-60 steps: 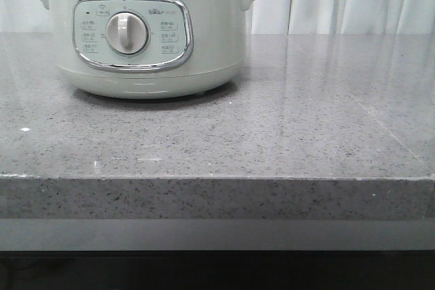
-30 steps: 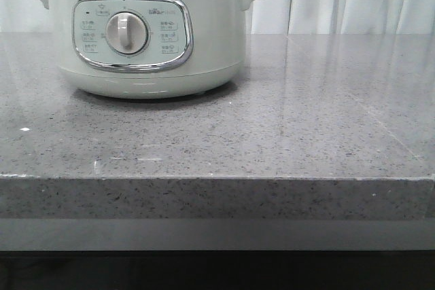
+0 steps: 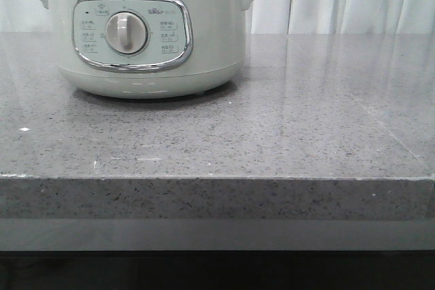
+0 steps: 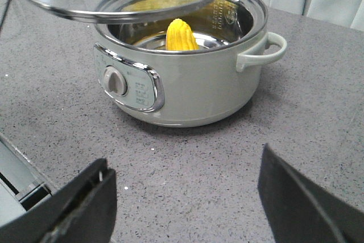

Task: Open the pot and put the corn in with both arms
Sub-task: 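Lower the held glass lid back onto the pot with the left gripper, then open the left gripper and lift it off the lid knob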

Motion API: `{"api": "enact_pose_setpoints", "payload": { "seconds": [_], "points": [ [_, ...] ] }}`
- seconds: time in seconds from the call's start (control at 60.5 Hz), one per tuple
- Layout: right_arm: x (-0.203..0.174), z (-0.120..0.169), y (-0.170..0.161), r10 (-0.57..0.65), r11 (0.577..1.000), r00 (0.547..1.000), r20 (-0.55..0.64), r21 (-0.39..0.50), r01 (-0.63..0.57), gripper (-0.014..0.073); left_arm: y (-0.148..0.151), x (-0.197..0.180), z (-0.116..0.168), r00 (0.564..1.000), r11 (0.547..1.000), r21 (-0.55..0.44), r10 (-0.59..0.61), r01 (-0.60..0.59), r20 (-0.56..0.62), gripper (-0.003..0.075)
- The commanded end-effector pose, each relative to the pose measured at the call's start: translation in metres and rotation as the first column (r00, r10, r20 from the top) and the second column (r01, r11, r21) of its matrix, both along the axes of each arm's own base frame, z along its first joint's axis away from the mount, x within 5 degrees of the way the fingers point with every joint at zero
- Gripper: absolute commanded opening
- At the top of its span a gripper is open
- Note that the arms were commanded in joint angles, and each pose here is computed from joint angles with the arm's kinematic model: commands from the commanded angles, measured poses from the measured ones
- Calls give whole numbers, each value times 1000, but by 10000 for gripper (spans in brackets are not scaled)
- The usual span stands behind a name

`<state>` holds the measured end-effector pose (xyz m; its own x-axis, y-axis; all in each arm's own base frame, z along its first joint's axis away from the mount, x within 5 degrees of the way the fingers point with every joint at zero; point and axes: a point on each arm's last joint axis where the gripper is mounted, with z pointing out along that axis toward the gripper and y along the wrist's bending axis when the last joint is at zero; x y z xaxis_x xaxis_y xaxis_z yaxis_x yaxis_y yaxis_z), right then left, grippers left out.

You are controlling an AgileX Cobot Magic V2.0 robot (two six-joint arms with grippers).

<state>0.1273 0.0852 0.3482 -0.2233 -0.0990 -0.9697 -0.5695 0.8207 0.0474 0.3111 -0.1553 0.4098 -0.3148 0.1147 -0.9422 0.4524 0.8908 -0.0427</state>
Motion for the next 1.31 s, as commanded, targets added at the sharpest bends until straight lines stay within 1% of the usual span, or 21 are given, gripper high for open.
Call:
{"api": "enact_pose_setpoints", "payload": {
  "seconds": [0.0,0.149,0.331,0.38,0.529,0.827,0.992,1.125,1.174,1.257,1.29],
  "points": [
    [0,17,-2,-22,998,996,91,64,16,540,-2,5,38,978,996,-84,18,0,208,176],
    [0,17,-2,-22,998,996,91,64,16,540,-10,26,29,973,1000,-18,11,-7,232,176],
    [0,17,-2,-22,998,996,91,64,16,540,-18,42,17,978,1000,-9,8,-7,207,176],
    [0,17,-2,-22,998,996,91,64,16,540,-20,45,14,980,1000,-14,9,-6,198,176],
    [0,17,-2,-22,998,996,91,64,16,540,-24,51,7,985,997,-81,19,-5,170,176],
    [0,17,-2,-22,998,996,91,64,16,540,-27,58,-3,988,997,-73,18,-7,151,176],
    [0,17,-2,-22,998,996,91,64,16,540,-28,57,-3,990,994,-107,23,-9,136,176],
    [0,17,-2,-22,998,996,91,64,16,540,-28,57,-3,990,994,-107,23,-9,136,183],
    [0,17,-2,-22,998,996,91,64,16,540,-28,57,-3,991,994,-105,22,-8,132,206],
    [0,17,-2,-22,998,996,91,64,16,540,-28,57,-3,992,995,-101,21,-8,126,294],
    [0,17,-2,-22,998,996,91,64,16,540,-28,56,-3,992,995,-100,20,-8,123,348]
  ]
}}
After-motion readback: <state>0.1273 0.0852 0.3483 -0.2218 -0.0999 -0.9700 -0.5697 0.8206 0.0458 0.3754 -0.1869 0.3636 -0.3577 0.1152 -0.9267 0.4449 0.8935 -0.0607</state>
